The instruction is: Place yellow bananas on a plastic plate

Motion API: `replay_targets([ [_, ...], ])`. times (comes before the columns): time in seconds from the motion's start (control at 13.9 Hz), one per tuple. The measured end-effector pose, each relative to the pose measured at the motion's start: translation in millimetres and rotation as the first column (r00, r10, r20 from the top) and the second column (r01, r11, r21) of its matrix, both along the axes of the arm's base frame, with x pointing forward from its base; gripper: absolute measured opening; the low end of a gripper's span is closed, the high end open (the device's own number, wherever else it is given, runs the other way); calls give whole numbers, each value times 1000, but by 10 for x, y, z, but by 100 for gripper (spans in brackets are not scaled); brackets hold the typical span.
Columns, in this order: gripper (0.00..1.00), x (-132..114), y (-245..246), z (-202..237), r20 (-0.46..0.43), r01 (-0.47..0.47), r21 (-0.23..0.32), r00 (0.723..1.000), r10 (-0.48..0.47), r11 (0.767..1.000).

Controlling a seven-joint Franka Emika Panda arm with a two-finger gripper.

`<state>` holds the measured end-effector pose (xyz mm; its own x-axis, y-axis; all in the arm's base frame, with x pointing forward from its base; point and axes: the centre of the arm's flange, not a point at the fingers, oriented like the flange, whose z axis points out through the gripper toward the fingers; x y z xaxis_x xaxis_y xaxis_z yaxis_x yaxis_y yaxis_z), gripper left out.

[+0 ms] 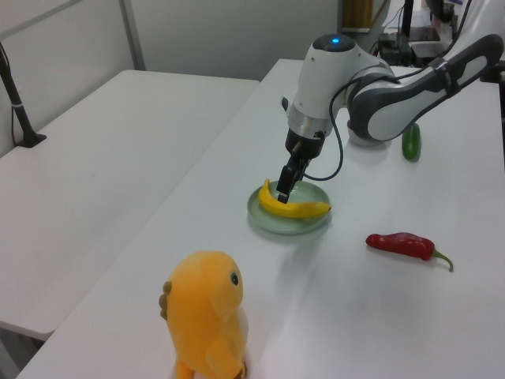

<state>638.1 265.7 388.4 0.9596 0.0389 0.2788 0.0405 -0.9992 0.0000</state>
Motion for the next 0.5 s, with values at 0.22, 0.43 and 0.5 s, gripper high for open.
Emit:
replay_targets([
  [0.22,100,-22,-9,75,-24,-2,-30,1000,2,1000],
  [0.43,100,-202,-52,497,-66,4,-80,998,-10,997],
  [0.5,100,-279,-54,654,-67,7,-85,998,-12,996],
])
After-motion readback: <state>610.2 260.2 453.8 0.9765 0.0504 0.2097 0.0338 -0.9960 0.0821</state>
